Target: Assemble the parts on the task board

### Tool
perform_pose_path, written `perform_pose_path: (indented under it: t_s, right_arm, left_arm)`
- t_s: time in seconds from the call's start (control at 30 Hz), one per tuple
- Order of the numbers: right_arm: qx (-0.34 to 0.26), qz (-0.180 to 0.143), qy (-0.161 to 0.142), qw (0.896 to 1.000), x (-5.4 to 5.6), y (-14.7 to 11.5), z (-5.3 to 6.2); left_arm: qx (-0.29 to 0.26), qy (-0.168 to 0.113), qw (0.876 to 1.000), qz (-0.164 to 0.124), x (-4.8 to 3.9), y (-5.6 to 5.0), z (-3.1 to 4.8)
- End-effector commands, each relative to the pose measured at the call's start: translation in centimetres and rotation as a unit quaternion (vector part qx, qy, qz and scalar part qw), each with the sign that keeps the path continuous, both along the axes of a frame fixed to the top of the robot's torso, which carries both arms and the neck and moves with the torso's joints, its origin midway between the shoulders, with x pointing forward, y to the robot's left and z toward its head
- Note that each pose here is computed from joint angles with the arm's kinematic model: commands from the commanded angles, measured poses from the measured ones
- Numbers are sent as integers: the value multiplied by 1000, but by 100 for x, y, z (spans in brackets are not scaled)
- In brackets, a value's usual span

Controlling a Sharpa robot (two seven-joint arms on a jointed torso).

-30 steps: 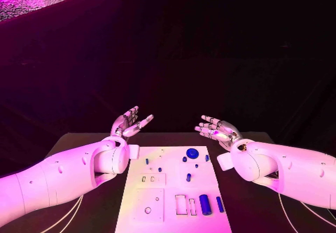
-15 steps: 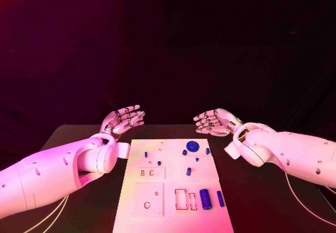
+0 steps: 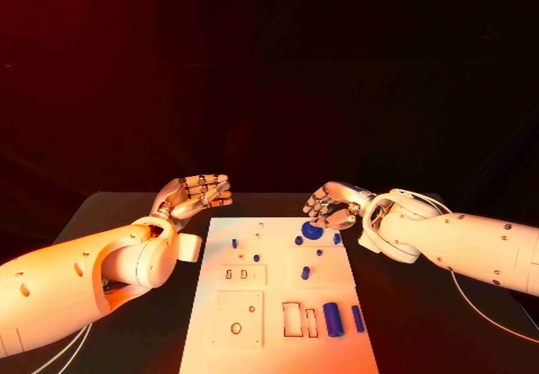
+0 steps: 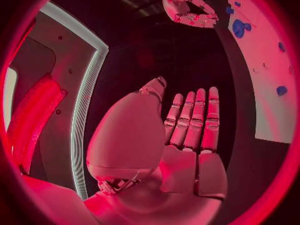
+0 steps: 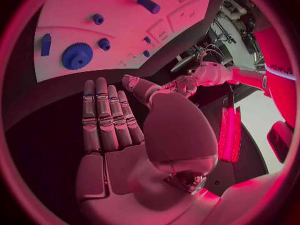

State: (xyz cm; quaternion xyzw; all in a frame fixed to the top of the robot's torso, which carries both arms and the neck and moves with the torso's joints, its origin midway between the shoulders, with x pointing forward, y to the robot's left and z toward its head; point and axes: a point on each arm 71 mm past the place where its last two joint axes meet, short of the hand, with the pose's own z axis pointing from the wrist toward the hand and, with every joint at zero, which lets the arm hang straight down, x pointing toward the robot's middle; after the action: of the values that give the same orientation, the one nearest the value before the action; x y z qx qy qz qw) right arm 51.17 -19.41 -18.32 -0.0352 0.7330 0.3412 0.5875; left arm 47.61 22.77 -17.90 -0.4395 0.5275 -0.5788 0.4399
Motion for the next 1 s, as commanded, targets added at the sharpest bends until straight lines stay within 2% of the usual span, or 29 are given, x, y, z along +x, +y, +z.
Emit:
perform_pose_path:
  t_s: [0.03, 0.2, 0.4, 1.0]
  right_arm:
    - [-97, 22, -45, 994, -22, 62, -24]
    - [-122, 26, -62, 990, -34, 121, -24]
    - [-140, 25, -65, 988, -36, 166, -35]
    - [-180, 21, -43, 983, -30, 230, -128]
  left_arm:
    - [-7, -1, 1000, -31, -58, -62, 45]
    - [-14, -4, 999, -40, -128, -79, 102]
    - [-22, -7, 999, -47, -181, -93, 163]
    - [-28, -10, 998, -51, -195, -93, 232]
